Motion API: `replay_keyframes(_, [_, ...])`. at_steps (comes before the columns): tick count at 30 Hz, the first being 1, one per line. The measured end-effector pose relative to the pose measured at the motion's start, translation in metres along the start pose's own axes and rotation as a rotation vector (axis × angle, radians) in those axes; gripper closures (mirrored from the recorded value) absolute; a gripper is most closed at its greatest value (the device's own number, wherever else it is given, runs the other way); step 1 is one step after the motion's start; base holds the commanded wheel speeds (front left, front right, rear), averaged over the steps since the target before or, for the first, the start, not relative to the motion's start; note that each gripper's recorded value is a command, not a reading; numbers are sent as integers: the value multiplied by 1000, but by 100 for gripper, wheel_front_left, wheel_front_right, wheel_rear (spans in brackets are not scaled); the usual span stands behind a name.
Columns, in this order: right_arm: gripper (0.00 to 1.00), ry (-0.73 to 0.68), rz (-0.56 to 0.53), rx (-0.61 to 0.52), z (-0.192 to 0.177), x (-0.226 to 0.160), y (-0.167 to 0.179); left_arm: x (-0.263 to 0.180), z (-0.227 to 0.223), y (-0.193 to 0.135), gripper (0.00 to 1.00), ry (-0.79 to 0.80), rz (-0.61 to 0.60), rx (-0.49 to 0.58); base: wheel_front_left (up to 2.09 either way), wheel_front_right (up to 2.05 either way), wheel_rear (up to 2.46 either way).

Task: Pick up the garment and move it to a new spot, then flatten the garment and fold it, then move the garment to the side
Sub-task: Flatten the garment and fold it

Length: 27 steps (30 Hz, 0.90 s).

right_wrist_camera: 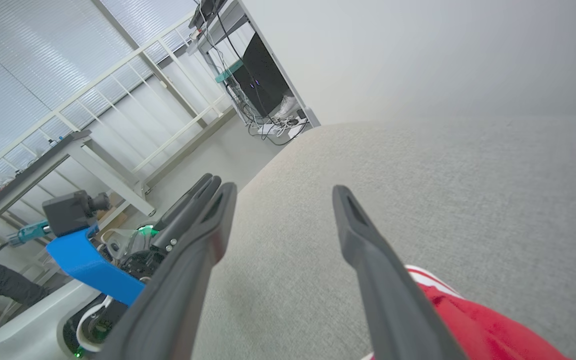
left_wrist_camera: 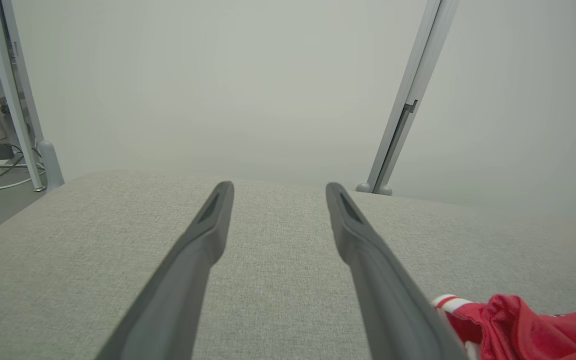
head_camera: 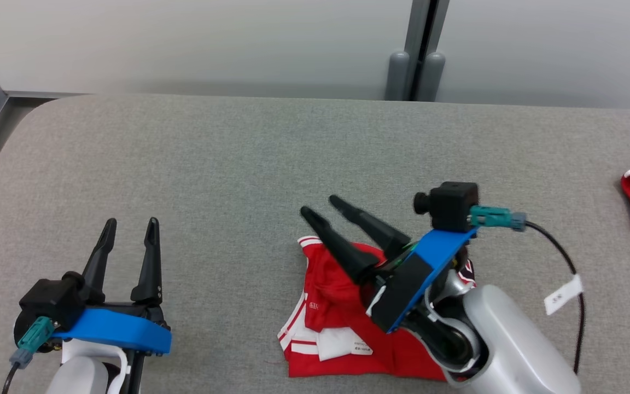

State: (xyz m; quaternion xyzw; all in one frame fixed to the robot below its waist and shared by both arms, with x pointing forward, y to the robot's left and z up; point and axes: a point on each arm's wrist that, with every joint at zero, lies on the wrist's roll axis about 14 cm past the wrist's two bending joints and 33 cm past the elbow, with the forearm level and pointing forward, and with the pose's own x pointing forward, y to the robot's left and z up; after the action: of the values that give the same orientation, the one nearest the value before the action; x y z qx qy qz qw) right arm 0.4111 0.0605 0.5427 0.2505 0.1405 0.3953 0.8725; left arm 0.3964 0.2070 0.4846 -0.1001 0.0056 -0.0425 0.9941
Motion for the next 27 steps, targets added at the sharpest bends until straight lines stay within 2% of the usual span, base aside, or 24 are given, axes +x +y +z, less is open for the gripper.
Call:
replay_keyframes(2, [0,-88,-38,-35,24,-11,-8,-1,-2,-2,0,4,-5,-2,0,0,0])
replay_keyframes(4, [0,-155,-124,-90,44,-30,-27,-1,-1,-4,0,-1,-10,-3,0,0,0])
replay_keyframes(9, [0,-217,-366,-173,62,-86,-79,1,2,-9,0,-11,-23,-2,0,0,0])
replay_keyframes(13, [0,-107,-519,-227,34,-115,-111,1,1,-10,0,-8,-25,-2,0,0,0])
replay_keyframes(16, [0,9,-564,-255,2,-122,-121,2,-1,-10,0,-3,-27,-3,0,0,0])
replay_keyframes(17, [52,39,-565,-253,-8,-121,-122,3,-2,-11,0,-2,-30,-3,0,0,0])
replay_keyframes(18, [92,76,-562,-264,-18,-119,-123,4,-3,-12,0,1,-33,-2,0,0,0])
replay_keyframes(19, [100,108,-553,-274,-27,-116,-122,5,-3,-12,0,1,-36,-1,0,0,0])
replay_keyframes(24, [100,256,-470,-321,-73,-98,-106,8,-5,-13,0,9,-46,6,0,0,0])
replay_keyframes(27, [100,316,-376,-316,-96,-83,-85,11,-1,-15,0,1,-53,10,0,0,0])
